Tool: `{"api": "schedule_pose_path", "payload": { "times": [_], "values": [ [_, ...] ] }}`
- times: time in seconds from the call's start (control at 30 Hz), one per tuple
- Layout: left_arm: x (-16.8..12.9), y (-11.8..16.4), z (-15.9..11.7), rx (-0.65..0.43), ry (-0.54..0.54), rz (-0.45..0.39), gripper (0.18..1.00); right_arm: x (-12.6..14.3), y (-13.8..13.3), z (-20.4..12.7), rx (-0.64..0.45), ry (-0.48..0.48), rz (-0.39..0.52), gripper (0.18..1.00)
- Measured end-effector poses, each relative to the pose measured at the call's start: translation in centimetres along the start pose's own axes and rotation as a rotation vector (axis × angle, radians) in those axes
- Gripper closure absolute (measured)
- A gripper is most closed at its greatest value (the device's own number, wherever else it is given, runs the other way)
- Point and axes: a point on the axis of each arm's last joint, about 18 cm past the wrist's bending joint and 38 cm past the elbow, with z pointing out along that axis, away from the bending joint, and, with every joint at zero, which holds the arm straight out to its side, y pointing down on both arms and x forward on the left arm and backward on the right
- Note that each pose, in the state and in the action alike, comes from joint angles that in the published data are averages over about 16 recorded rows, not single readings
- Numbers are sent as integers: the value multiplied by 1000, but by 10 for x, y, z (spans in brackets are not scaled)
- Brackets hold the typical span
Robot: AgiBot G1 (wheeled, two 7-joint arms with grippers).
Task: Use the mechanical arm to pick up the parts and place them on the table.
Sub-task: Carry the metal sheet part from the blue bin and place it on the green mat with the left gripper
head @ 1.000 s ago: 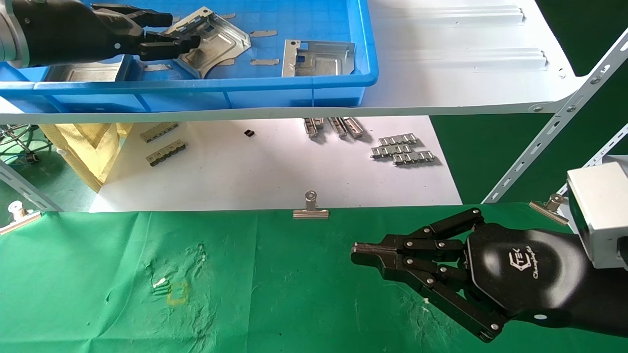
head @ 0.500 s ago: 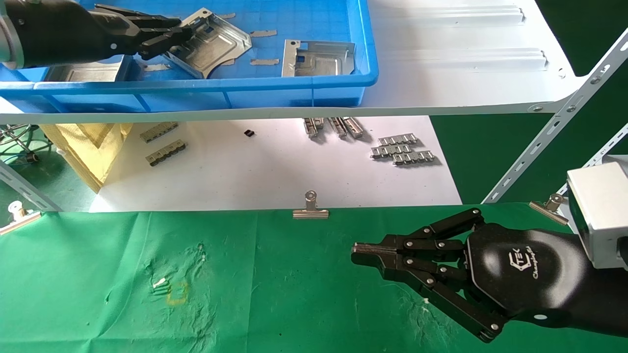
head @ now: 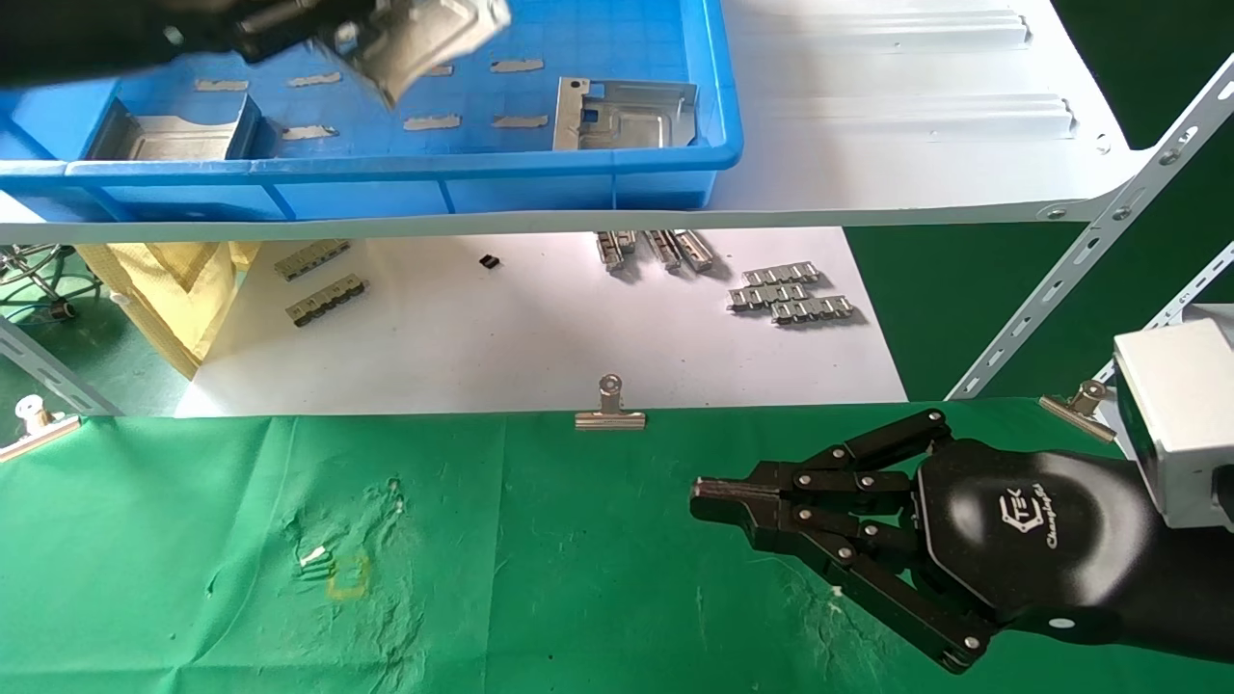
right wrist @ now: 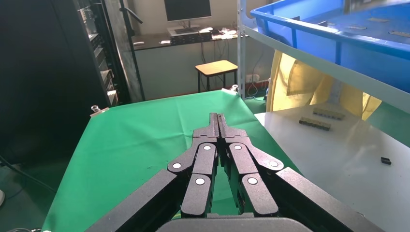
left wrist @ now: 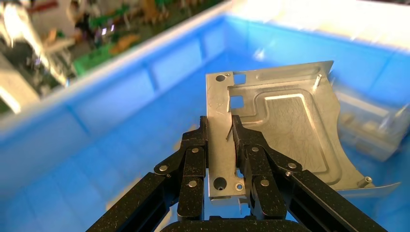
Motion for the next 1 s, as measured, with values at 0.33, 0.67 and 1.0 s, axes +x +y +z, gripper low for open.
{"api": "schedule_pose_path", "payload": {
  "times": [0.33,0.67,1.0],
  "values": [
    [32,-13,-27,98,185,189,913,0,0,0,0,0,0,983],
    [78,18,-67,92,344,410,914,0,0,0,0,0,0,936],
    [107,108,-99,-95,444,426,914,0,0,0,0,0,0,793]
  ]
}}
